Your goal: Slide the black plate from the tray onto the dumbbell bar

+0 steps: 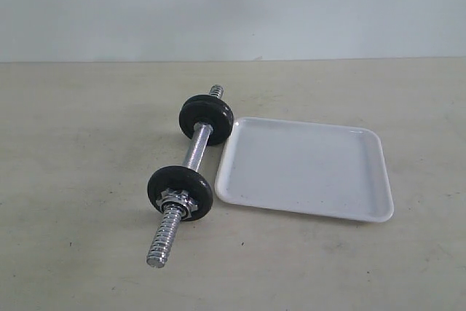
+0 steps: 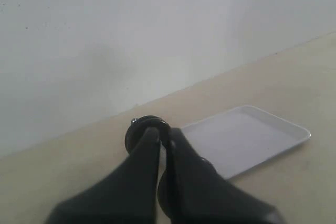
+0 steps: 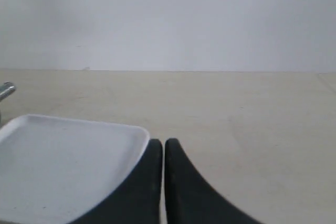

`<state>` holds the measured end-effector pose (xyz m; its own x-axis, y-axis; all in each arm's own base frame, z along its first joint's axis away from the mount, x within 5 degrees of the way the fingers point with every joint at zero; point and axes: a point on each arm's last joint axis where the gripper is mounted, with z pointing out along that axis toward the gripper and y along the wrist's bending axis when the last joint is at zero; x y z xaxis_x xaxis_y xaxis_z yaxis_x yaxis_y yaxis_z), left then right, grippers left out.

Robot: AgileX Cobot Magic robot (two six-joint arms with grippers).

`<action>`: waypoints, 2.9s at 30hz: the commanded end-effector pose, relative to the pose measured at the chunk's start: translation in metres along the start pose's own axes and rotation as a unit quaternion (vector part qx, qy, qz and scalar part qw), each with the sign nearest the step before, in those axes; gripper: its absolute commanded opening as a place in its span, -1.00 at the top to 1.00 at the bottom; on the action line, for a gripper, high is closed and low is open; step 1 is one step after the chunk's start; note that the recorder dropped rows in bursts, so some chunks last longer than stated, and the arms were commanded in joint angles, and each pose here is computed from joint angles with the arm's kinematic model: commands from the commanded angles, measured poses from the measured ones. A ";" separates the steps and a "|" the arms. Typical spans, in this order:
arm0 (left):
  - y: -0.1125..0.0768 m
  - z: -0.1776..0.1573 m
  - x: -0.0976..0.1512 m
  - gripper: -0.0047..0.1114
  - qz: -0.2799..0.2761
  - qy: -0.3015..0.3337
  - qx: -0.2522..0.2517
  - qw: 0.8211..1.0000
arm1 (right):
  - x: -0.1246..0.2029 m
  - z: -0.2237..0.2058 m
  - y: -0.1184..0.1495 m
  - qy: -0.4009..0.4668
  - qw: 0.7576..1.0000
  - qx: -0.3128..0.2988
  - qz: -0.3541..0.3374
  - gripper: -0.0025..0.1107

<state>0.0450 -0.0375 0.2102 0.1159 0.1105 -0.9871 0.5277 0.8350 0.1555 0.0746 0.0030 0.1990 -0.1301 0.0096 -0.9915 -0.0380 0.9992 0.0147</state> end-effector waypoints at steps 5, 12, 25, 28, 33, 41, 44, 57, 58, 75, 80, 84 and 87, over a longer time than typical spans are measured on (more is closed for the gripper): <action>0.001 0.000 0.001 0.84 0.003 -0.001 -0.006 1.000 | 0.004 -0.016 -0.005 -0.009 0.997 0.049 -0.065 0.96; 0.001 0.000 -0.002 0.84 -0.079 -0.019 -0.006 0.997 | 0.016 -0.018 -0.002 0.047 0.998 0.036 -0.027 0.96; 0.023 -0.005 -0.018 0.84 -0.760 -0.169 0.000 0.627 | 0.018 -0.019 -0.002 0.058 0.998 0.035 0.000 0.96; 0.024 -0.006 -0.018 0.84 -0.781 -0.174 0.000 0.600 | 0.019 -0.019 -0.003 0.062 0.997 0.039 -0.015 0.96; 0.024 -0.005 -0.016 0.84 -0.783 -0.163 -0.008 0.600 | 0.020 -0.019 -0.005 0.065 0.996 0.051 -0.017 0.96; 0.022 -0.004 -0.009 0.84 -0.786 -0.135 -0.030 0.602 | 0.020 -0.019 -0.003 0.065 0.997 0.030 -0.017 0.96; 0.022 -0.004 -0.009 0.84 -0.770 -0.132 -0.032 0.624 | 0.020 -0.019 -0.002 0.065 0.997 0.020 -0.021 0.96; 0.015 -0.005 0.027 0.84 -0.759 0.027 -0.164 0.630 | 0.020 -0.019 -0.001 0.065 0.997 0.005 -0.029 0.96; 0.015 -0.005 0.027 0.84 -0.759 0.027 -0.164 0.630 | 0.020 -0.019 -0.001 0.065 0.997 0.001 -0.035 0.96; 0.017 -0.006 0.027 0.84 -0.727 0.025 -0.172 0.664 | 0.020 -0.019 0.000 0.065 0.997 -0.002 -0.033 0.96; 0.017 -0.006 0.027 0.84 -0.725 0.025 -0.173 0.666 | 0.020 -0.019 0.000 0.065 0.997 -0.002 -0.033 0.96; 0.017 -0.006 0.027 0.84 -0.725 0.025 -0.173 0.666 | 0.020 -0.019 0.000 0.065 0.997 -0.002 -0.033 0.96; 0.018 -0.006 0.027 0.84 -0.719 0.025 -0.175 0.672 | 0.020 -0.019 0.000 0.065 0.997 -0.002 -0.033 0.96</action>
<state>0.0526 -0.0171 0.1857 -0.3384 -0.9370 -0.0869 -0.1770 0.1541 -0.9721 0.0535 0.0023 0.1810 -0.2651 -0.0573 -0.9625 -0.0541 0.9975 -0.0445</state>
